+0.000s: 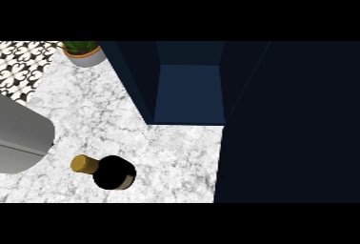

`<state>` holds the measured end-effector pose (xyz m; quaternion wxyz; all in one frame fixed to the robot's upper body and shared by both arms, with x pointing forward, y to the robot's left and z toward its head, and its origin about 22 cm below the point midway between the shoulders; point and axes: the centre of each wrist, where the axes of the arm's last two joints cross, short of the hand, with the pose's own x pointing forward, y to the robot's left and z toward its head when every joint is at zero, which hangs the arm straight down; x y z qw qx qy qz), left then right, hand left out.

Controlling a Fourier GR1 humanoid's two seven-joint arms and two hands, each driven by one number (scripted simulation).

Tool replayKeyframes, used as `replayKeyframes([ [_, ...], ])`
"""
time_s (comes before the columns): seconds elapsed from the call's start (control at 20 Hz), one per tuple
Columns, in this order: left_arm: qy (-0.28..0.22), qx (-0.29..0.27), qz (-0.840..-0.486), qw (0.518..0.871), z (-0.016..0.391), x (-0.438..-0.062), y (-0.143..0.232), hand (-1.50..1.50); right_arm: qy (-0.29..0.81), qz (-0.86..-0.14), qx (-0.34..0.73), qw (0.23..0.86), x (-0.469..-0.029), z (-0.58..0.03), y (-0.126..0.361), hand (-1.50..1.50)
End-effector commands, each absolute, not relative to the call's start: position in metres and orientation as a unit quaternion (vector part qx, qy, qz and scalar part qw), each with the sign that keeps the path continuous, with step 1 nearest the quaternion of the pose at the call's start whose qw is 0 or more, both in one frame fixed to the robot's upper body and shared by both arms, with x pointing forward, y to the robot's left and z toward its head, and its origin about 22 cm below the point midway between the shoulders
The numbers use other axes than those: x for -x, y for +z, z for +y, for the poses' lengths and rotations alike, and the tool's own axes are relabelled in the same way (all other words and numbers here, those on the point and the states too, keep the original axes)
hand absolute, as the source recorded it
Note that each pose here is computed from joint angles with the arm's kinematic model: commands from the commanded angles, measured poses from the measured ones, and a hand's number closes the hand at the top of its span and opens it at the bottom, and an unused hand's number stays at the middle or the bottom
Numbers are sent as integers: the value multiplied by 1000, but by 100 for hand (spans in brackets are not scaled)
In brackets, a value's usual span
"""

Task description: Pick up the wine, place it into the cabinet and close the cabinet

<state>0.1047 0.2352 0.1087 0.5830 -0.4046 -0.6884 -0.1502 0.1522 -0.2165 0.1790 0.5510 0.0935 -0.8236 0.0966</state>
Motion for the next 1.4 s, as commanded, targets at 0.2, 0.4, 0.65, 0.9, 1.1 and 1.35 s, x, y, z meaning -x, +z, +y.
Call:
replayKeyframes([
  [0.2,-150,389,-732,539,233,-81,162,-150,98,-829,-104,541,-124,-213,199,-150],
  [0.4,-137,381,-724,559,244,-86,164,-150,89,-824,-116,547,-135,-208,196,-150],
  [0.65,-122,346,-747,555,253,-106,145,-150,89,-824,-113,548,-126,-212,195,-150],
  [0.9,-112,304,-761,562,270,-110,143,-150,91,-831,-94,541,-134,-223,206,-150],
  [1.1,-90,280,-766,572,285,-135,142,-150,98,-828,-109,542,-136,-203,211,-150],
  [1.35,-79,255,-764,587,296,-157,124,-150,102,-825,-107,545,-138,-209,202,-150],
])
